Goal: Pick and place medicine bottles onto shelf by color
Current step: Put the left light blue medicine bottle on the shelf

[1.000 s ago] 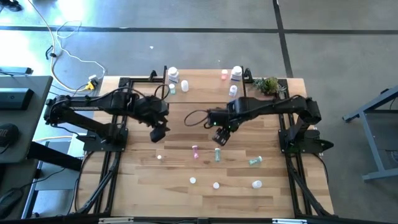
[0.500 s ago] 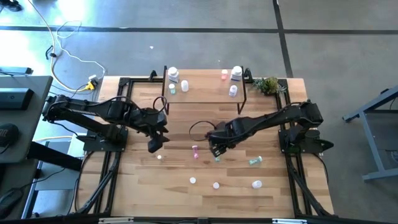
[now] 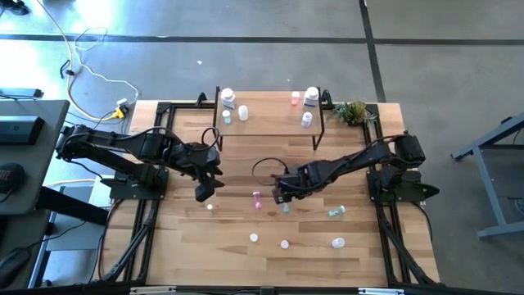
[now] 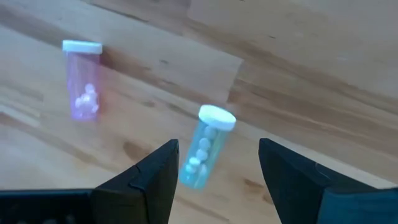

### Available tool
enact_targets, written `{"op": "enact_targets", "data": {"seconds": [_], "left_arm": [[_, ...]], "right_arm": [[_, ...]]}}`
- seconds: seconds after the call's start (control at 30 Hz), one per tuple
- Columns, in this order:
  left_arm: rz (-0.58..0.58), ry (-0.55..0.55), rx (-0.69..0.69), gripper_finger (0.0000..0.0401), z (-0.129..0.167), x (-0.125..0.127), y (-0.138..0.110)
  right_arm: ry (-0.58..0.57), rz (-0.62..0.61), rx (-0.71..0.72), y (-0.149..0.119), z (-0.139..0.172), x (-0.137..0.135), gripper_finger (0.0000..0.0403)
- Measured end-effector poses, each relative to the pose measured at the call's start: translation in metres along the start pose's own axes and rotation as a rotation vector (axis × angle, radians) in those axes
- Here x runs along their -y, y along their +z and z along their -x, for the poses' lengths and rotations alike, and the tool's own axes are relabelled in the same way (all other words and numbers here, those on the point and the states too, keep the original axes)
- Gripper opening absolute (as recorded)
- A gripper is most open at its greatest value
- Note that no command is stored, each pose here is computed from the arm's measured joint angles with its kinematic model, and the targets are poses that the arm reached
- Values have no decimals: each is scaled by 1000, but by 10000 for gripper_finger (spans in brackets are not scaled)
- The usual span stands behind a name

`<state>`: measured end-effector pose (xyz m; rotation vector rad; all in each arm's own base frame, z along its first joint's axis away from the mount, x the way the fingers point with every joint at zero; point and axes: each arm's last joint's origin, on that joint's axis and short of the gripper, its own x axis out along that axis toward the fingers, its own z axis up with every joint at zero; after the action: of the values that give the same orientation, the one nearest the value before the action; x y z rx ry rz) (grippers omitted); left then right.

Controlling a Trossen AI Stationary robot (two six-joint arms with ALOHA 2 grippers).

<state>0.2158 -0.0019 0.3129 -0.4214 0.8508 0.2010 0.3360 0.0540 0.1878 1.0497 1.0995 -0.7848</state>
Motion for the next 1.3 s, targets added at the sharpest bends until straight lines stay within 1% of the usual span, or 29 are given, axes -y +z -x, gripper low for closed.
{"op": "enact_targets", "data": {"seconds": [0.1, 0.3, 0.47, 0.6, 0.7, 0.87, 0.97, 1.07, 1.17, 1.23, 1.3], "left_arm": [[0, 0, 0, 204, 0, 0, 0], [0, 0, -1, 204, 0, 0, 0], [0, 1, -2, 204, 0, 0, 0], [0, 1, -2, 204, 0, 0, 0], [0, 1, -2, 204, 0, 0, 0], [0, 1, -2, 204, 0, 0, 0], [0, 1, -2, 204, 0, 0, 0], [0, 1, -2, 204, 0, 0, 0], [0, 1, -2, 204, 0, 0, 0], [0, 1, -2, 204, 0, 0, 0], [0, 1, -2, 204, 0, 0, 0]], "right_arm": [[11, -9, -2, -1, -8, 4, 213], [42, -5, 3, -1, -24, 3, 213], [8, 8, -27, 1, -41, 5, 213], [0, 7, -49, 0, -46, 5, 208], [-5, 5, -47, 0, -46, 6, 185], [-13, -1, -48, 2, -46, 7, 122], [-13, 9, -48, 2, -46, 7, 95], [-11, 30, -47, 2, -46, 7, 84], [2, 65, -48, 2, -44, 6, 84], [19, 85, -39, 1, -38, 5, 85], [46, 106, 2, 1, -27, 1, 85]]}}
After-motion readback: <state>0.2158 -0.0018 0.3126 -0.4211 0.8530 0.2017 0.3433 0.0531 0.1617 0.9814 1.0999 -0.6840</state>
